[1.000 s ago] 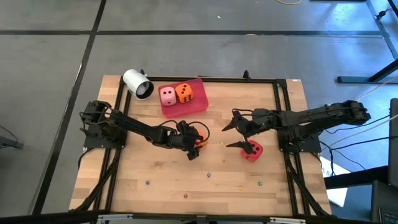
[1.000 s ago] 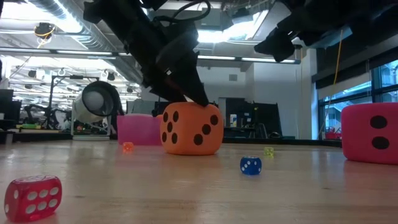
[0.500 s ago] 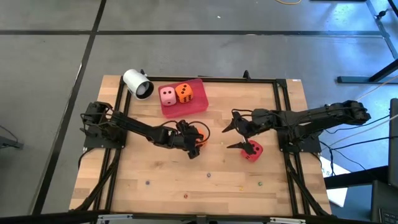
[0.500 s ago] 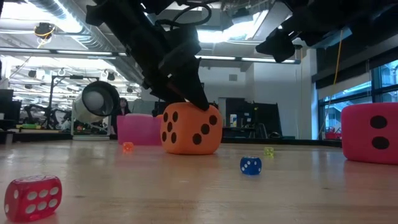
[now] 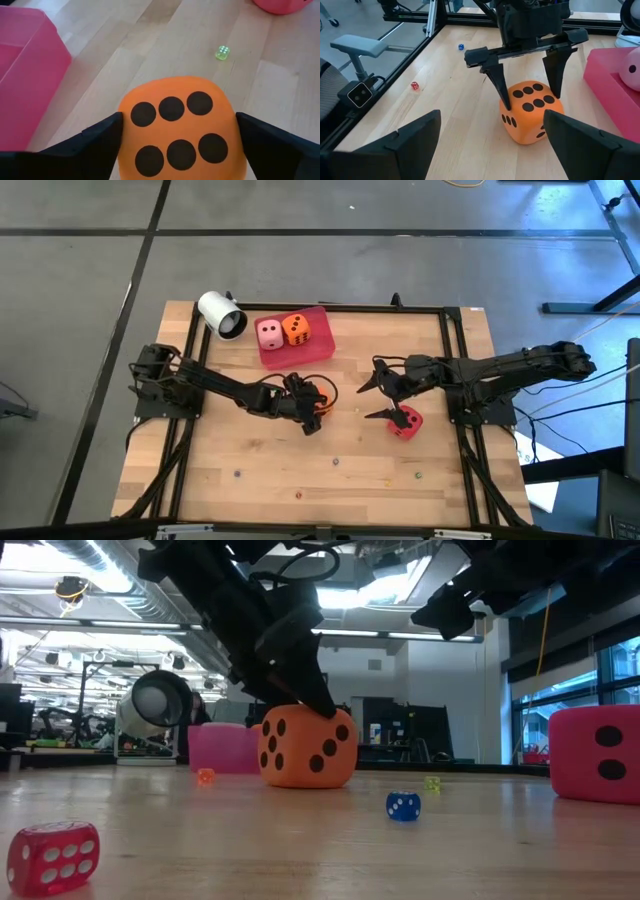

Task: Pick & Place Dice
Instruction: Put the large orange die into the red bin

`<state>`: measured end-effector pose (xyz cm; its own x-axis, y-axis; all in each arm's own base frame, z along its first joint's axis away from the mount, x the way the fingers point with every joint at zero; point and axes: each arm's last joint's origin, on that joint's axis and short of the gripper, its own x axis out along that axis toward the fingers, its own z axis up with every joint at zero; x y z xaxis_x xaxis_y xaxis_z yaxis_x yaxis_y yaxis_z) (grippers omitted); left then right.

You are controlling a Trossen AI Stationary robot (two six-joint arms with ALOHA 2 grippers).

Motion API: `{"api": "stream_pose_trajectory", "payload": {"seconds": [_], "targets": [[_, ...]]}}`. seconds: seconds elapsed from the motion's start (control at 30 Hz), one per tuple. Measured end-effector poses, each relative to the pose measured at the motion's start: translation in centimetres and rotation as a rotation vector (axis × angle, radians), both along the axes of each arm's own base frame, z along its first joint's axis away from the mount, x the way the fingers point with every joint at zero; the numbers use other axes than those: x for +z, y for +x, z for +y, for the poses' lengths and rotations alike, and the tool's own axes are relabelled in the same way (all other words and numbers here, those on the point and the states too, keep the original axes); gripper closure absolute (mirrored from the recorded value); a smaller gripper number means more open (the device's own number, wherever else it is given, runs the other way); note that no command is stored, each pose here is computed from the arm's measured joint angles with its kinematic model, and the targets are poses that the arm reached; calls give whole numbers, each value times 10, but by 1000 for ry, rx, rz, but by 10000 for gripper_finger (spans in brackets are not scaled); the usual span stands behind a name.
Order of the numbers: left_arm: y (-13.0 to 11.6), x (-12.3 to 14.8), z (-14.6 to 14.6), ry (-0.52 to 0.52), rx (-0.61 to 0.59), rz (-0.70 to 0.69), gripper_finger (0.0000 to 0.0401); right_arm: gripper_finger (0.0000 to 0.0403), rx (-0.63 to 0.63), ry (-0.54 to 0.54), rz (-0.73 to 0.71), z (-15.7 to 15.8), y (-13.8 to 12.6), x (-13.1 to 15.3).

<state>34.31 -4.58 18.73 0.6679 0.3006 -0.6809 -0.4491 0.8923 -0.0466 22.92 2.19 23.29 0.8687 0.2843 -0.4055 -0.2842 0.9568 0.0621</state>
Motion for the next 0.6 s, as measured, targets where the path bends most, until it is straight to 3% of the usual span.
{"api": "stream_pose_trajectory", "payload": {"seconds": [0.6], "targets": [[0,2,0,15,-11,-5,100,53,-2,-2,6,0,0,0]]}}
